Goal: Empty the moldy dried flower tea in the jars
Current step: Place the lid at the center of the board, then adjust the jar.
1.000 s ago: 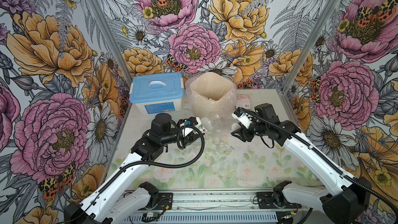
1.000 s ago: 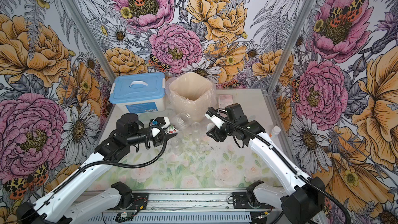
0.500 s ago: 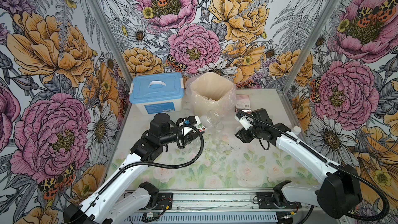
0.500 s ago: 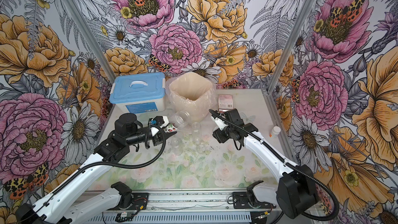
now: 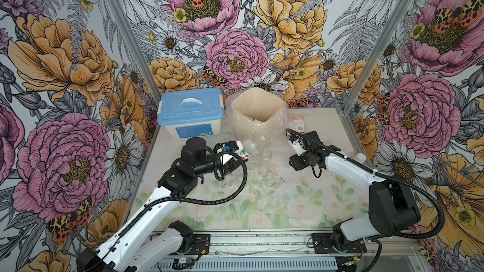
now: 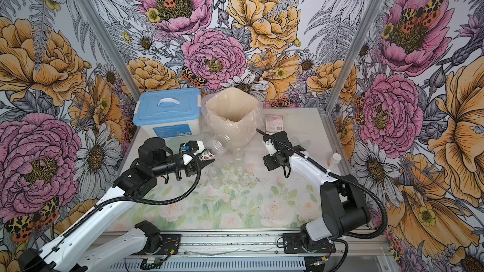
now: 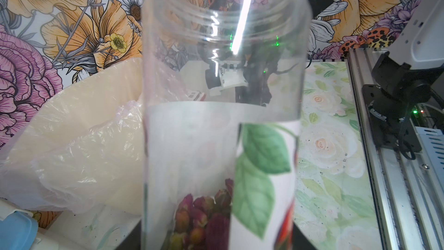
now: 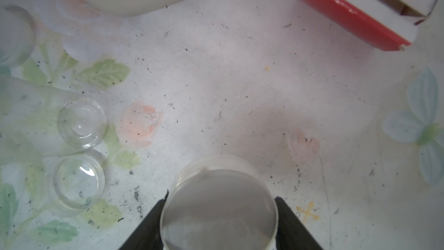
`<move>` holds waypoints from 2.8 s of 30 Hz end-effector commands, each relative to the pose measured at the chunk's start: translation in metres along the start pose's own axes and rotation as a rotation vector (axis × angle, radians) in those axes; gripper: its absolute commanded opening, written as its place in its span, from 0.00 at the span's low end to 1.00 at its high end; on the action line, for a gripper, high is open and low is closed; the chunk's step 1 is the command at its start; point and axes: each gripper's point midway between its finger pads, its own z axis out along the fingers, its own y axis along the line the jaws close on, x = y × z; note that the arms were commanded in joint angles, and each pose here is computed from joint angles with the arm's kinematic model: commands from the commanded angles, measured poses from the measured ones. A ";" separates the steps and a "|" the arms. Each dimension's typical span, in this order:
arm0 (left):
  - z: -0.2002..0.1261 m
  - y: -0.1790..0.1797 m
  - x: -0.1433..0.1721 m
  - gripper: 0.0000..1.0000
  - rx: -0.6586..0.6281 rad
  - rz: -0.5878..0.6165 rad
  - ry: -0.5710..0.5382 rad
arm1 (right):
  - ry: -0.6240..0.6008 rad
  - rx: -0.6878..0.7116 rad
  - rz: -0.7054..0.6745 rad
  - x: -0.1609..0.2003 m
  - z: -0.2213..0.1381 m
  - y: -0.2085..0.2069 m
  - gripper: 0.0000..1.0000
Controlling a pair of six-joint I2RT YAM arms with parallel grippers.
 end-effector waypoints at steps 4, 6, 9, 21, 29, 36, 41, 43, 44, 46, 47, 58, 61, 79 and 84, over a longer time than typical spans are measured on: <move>-0.004 0.005 -0.005 0.54 -0.028 0.002 -0.028 | -0.004 0.045 0.043 -0.015 0.011 -0.016 0.31; -0.004 0.004 -0.004 0.54 -0.027 0.002 -0.027 | 0.011 0.047 0.050 -0.013 0.016 -0.018 0.31; -0.004 0.004 -0.004 0.54 -0.027 0.001 -0.026 | 0.034 0.053 0.054 -0.009 0.023 -0.020 0.32; -0.004 0.005 -0.003 0.54 -0.028 0.000 -0.024 | 0.089 0.062 0.075 -0.003 0.042 -0.026 0.36; -0.003 0.005 -0.002 0.54 -0.027 -0.002 -0.019 | 0.101 0.047 0.091 0.000 0.047 -0.024 0.46; -0.003 0.005 -0.002 0.54 -0.027 -0.002 -0.018 | 0.094 0.029 0.100 -0.002 0.045 -0.021 0.63; -0.004 0.005 -0.002 0.54 -0.030 -0.001 -0.019 | 0.073 0.013 0.102 -0.006 0.039 -0.018 0.76; -0.004 0.005 -0.002 0.54 -0.031 -0.001 -0.019 | 0.067 0.013 0.101 -0.007 0.038 -0.018 0.77; -0.004 0.005 -0.002 0.54 -0.031 -0.001 -0.020 | 0.061 0.013 0.103 -0.009 0.036 -0.018 0.77; -0.005 0.005 -0.003 0.54 -0.032 0.001 -0.020 | 0.048 0.004 0.104 -0.011 0.032 -0.016 0.77; -0.004 0.005 -0.002 0.54 -0.031 0.000 -0.020 | 0.037 -0.001 0.108 -0.014 0.029 -0.015 0.77; -0.003 0.010 -0.014 0.54 -0.044 -0.031 -0.070 | -0.303 -0.100 0.099 -0.066 -0.081 0.009 0.77; -0.002 0.013 -0.030 0.54 -0.051 -0.071 -0.139 | -0.424 -0.200 0.058 -0.080 -0.123 0.030 0.77; 0.026 0.017 -0.092 0.54 -0.039 -0.303 -0.461 | -1.100 -0.714 -0.160 -0.141 -0.301 0.172 0.76; 0.027 0.020 -0.093 0.54 -0.058 -0.312 -0.481 | -1.083 -0.744 -0.194 -0.144 -0.301 0.194 0.77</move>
